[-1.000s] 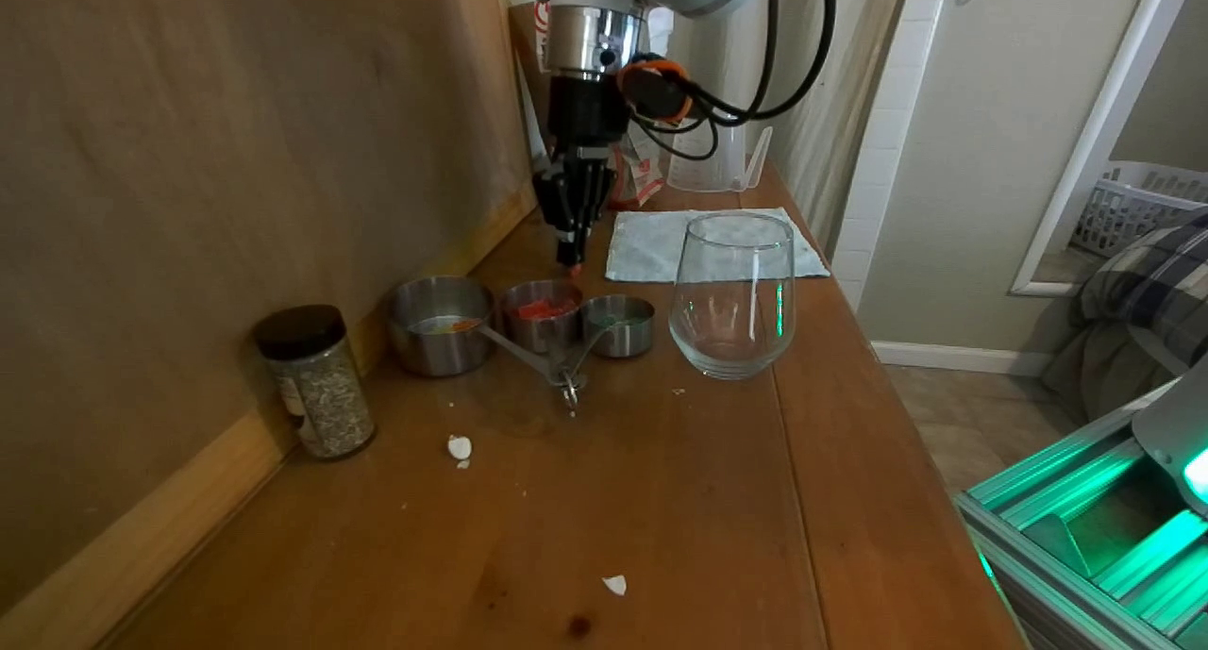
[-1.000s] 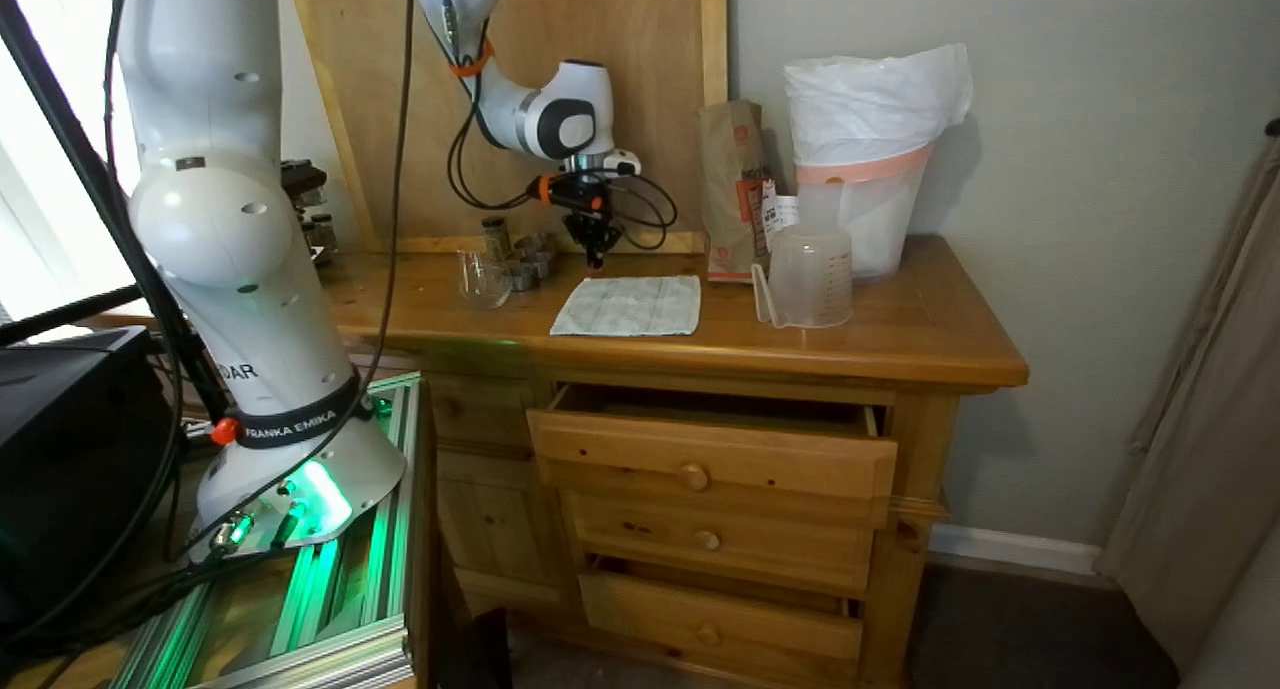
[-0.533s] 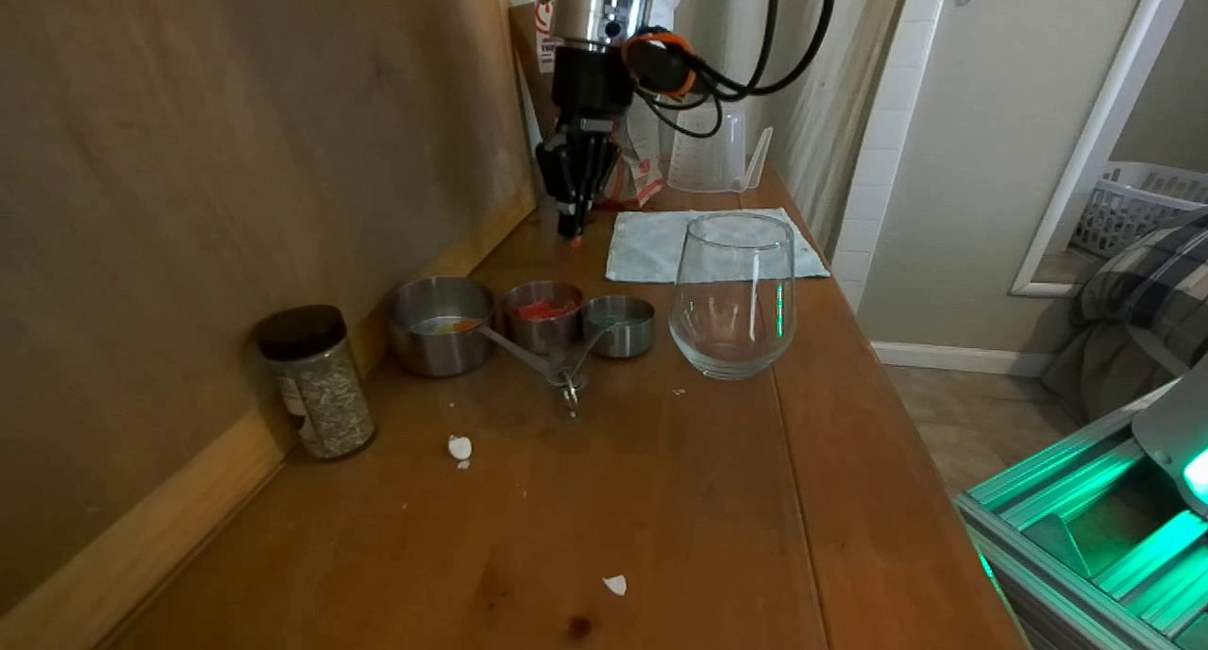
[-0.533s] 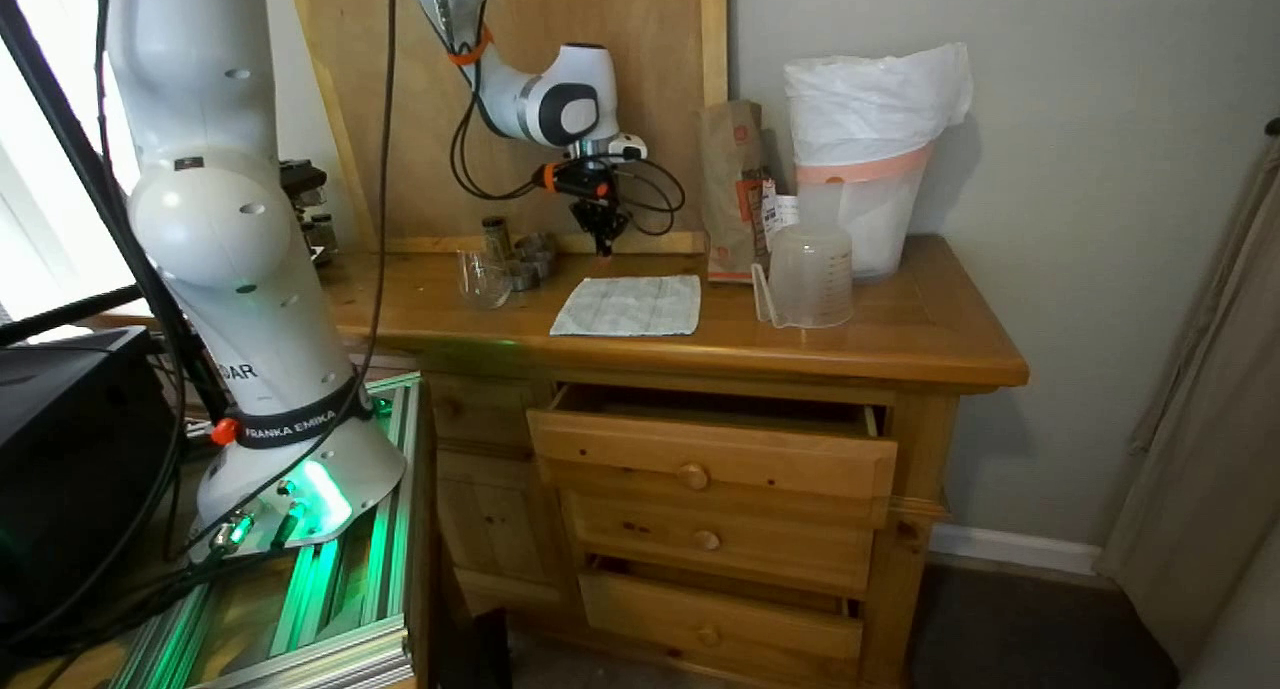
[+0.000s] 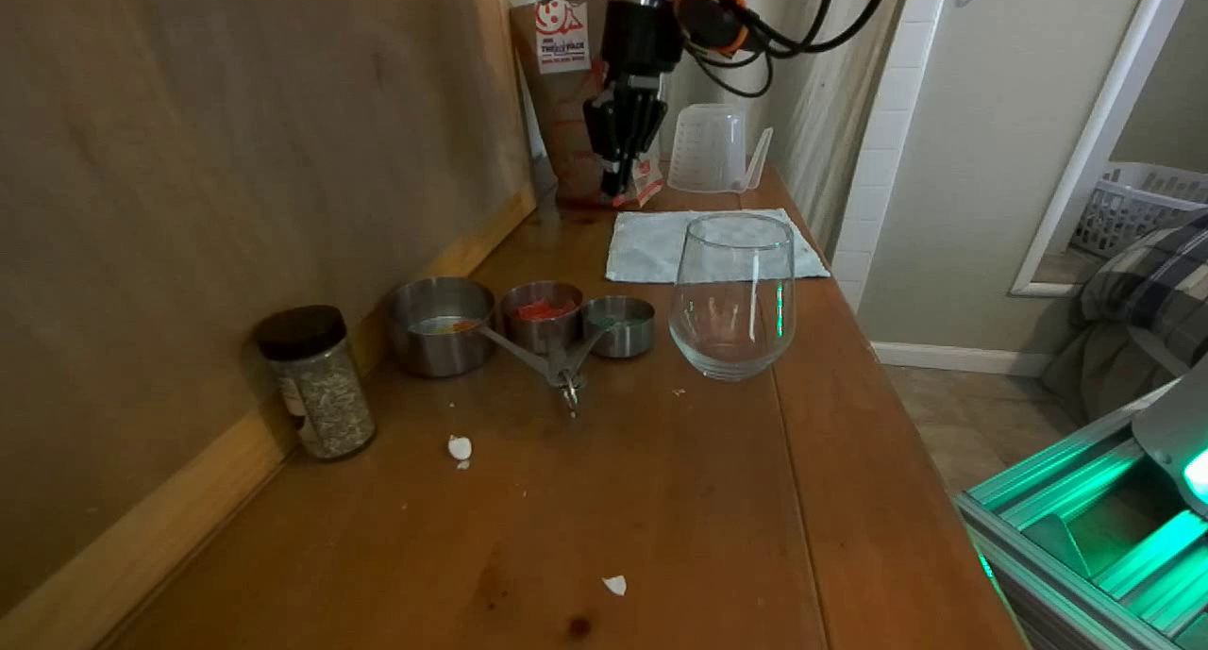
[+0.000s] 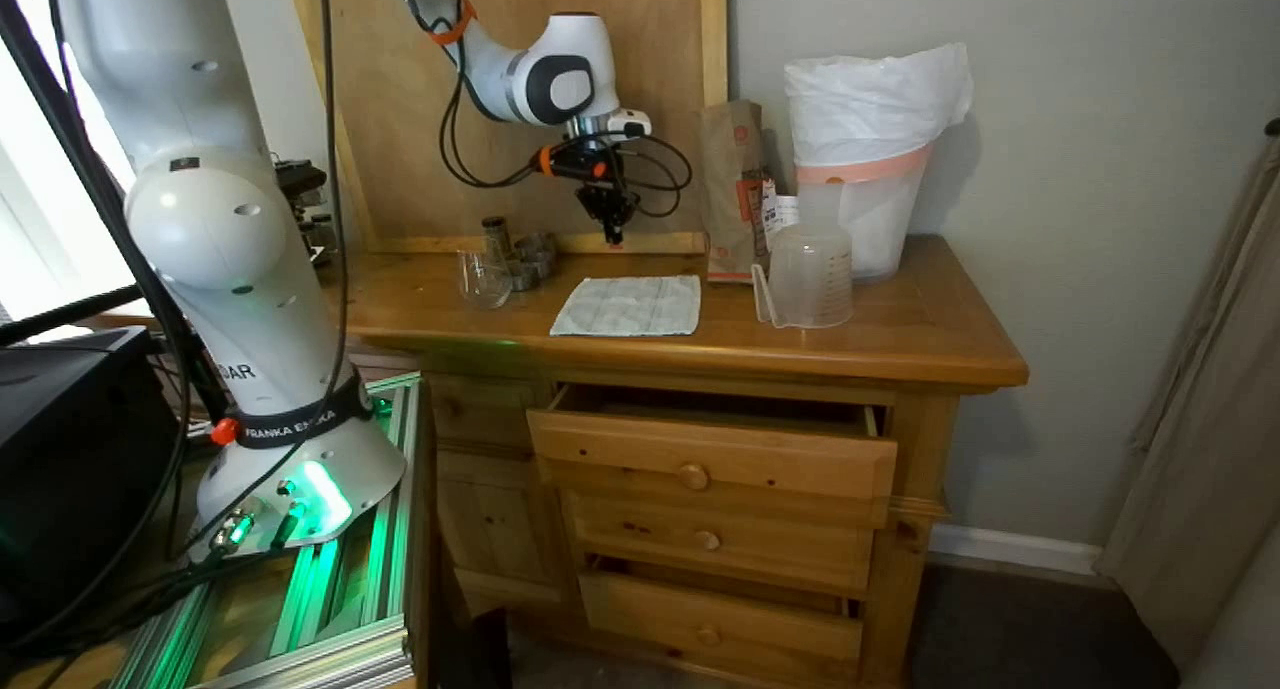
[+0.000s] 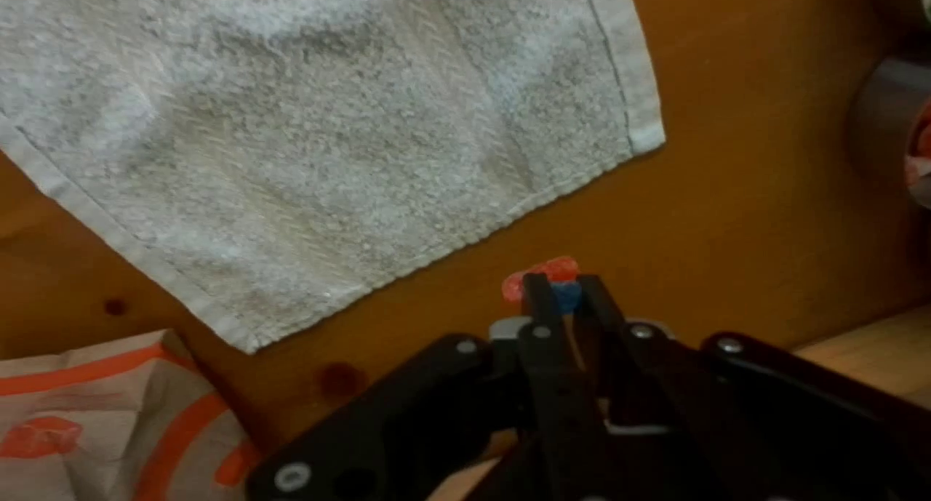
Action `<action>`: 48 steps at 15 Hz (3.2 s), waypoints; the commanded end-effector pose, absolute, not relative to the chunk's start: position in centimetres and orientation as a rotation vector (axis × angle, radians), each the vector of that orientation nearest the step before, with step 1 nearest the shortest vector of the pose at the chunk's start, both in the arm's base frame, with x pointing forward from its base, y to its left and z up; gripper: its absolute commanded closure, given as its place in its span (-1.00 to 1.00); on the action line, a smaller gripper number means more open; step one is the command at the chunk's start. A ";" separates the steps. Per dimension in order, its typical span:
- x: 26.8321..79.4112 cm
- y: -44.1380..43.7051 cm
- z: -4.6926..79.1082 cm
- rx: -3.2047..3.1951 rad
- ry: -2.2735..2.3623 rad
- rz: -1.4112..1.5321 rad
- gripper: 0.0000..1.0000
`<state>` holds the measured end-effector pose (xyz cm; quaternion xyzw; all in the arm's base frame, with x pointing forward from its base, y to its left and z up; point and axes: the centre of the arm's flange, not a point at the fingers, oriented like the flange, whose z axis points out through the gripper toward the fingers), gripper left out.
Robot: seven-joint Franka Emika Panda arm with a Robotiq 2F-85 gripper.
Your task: Pick up the gummy bear on the table and place it in the center of the white cloth, fold the white cloth diagonally in half, fold it diagonally again into a quarter
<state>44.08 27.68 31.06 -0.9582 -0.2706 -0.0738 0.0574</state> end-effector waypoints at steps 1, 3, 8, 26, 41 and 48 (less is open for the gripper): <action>41.3 23.7 32.6 -2.976 -0.729 -0.277 0.69; 40.5 22.0 32.8 -2.999 -0.671 -0.284 0.68; 39.6 18.2 32.3 -3.046 -0.549 -0.283 0.72; 40.8 17.9 27.9 -3.032 -0.516 -0.186 0.67; 42.1 17.5 26.2 -3.024 -0.497 -0.197 0.03; 43.0 17.1 25.9 -3.027 -0.473 -0.222 -0.30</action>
